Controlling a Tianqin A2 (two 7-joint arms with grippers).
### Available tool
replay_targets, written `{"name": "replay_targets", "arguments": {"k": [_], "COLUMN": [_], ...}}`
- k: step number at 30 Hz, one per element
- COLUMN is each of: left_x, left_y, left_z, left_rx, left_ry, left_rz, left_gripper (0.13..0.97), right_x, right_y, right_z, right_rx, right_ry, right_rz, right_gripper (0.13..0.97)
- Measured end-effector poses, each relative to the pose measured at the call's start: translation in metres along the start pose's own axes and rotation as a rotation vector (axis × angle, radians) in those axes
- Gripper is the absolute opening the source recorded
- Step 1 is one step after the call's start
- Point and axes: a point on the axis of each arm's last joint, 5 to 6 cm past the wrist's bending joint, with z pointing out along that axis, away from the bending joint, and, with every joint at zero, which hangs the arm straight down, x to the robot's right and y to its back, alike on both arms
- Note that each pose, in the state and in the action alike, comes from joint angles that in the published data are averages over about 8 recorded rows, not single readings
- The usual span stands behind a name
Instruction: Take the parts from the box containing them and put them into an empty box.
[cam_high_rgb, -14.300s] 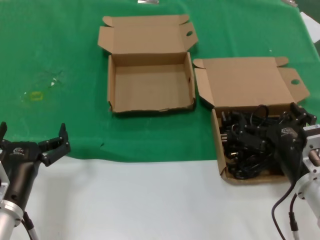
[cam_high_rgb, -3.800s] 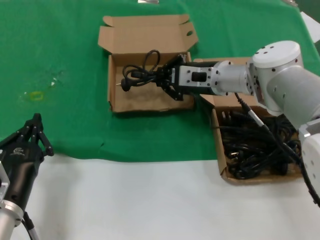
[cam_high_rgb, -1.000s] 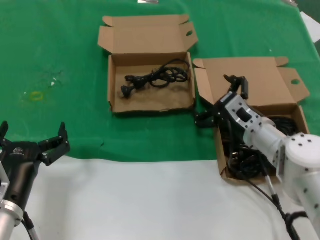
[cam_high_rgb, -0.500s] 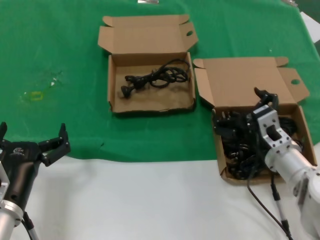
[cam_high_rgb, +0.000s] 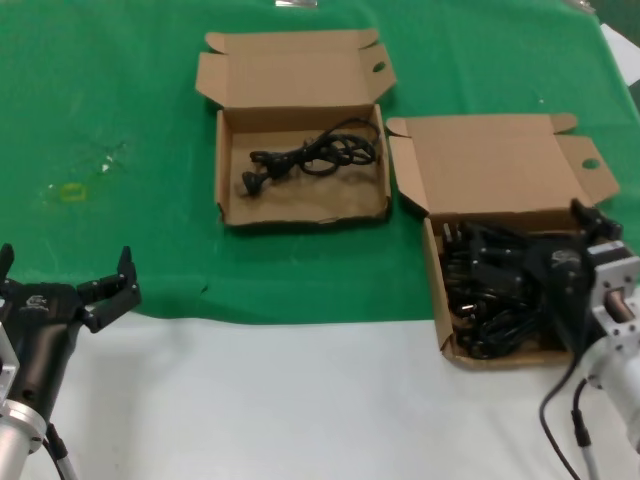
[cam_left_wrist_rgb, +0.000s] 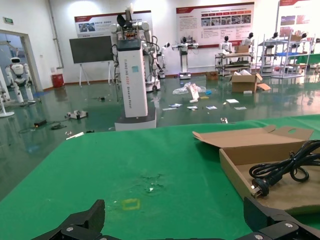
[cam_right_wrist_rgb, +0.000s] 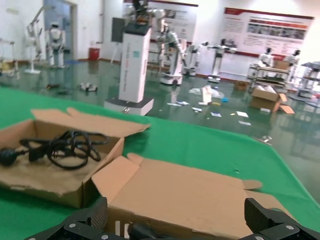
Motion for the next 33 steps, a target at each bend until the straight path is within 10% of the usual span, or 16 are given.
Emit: {"name": "replay_targets", "arguments": {"k": [33], "left_x": [0.0000], "left_y": [0.0000], "left_z": [0.000], "left_rx": [0.000], "left_ry": [0.000], "left_rz": [0.000], "left_gripper": [0.966], "right_x": [0.003], "right_y": [-0.004], "right_z": [-0.021], "right_rx": [0.015], "right_ry": [0.028], "right_rz": [0.061], "right_gripper": [0.966]}}
